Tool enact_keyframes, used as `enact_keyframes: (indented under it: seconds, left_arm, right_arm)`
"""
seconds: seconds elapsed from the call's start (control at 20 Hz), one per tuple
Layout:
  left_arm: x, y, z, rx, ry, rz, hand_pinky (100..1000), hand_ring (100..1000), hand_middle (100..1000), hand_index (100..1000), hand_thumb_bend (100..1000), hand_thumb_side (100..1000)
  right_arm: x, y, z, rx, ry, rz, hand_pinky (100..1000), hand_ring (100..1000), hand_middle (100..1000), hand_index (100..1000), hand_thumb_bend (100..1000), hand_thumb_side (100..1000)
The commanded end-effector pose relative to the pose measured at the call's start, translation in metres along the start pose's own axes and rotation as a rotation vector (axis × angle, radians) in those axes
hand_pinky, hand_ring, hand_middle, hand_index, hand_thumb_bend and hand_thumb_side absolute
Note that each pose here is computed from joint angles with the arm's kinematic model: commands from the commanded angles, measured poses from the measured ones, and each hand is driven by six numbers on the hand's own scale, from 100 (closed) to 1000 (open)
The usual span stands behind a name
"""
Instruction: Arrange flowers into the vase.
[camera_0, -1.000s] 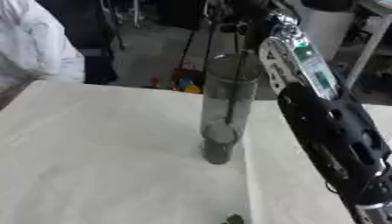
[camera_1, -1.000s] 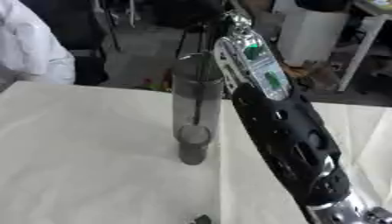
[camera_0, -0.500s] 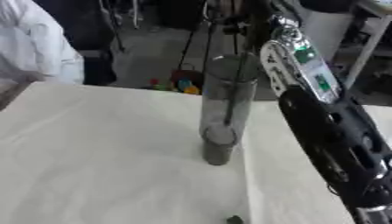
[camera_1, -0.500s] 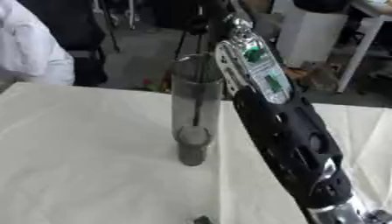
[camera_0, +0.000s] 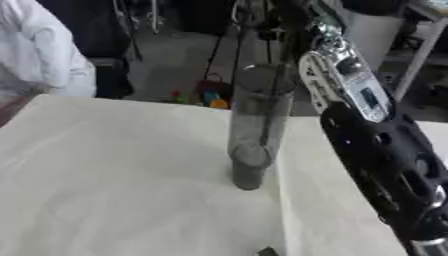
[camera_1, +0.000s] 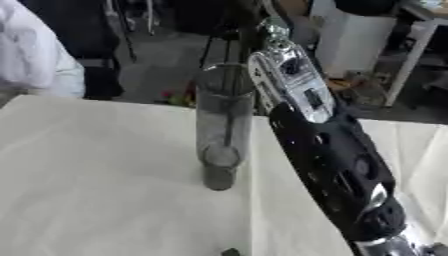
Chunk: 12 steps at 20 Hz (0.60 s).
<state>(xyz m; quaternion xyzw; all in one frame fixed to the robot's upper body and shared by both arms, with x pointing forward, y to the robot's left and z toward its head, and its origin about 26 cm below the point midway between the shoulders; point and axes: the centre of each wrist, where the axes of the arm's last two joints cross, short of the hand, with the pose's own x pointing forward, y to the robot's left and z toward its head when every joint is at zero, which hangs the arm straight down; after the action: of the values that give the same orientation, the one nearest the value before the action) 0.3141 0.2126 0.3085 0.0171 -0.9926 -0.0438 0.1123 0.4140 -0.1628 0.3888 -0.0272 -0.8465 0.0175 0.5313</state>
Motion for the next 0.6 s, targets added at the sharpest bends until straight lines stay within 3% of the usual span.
enact_keyframes:
  seconds: [0.05, 0.35, 0.6]
  left_arm:
    - [0.0063, -0.0014, -0.0059, -0.008, -0.029, 0.009, 903, 996, 909, 1000, 162, 1000]
    - [0.0062, -0.0017, -0.0056, -0.006, -0.027, 0.012, 903, 995, 909, 1000, 157, 1000]
    - [0.0064, -0.0028, -0.0061, -0.005, -0.029, 0.019, 903, 995, 909, 1000, 154, 1000]
  right_arm:
    - [0.0113, -0.0088, -0.0012, -0.001, -0.039, 0.027, 740, 517, 339, 100, 515, 507]
    - [0.0093, -0.0092, -0.0006, 0.008, -0.047, 0.042, 907, 624, 447, 100, 519, 545]
    - [0.008, -0.0097, 0.0002, 0.033, -0.081, 0.007, 966, 717, 542, 100, 523, 552]
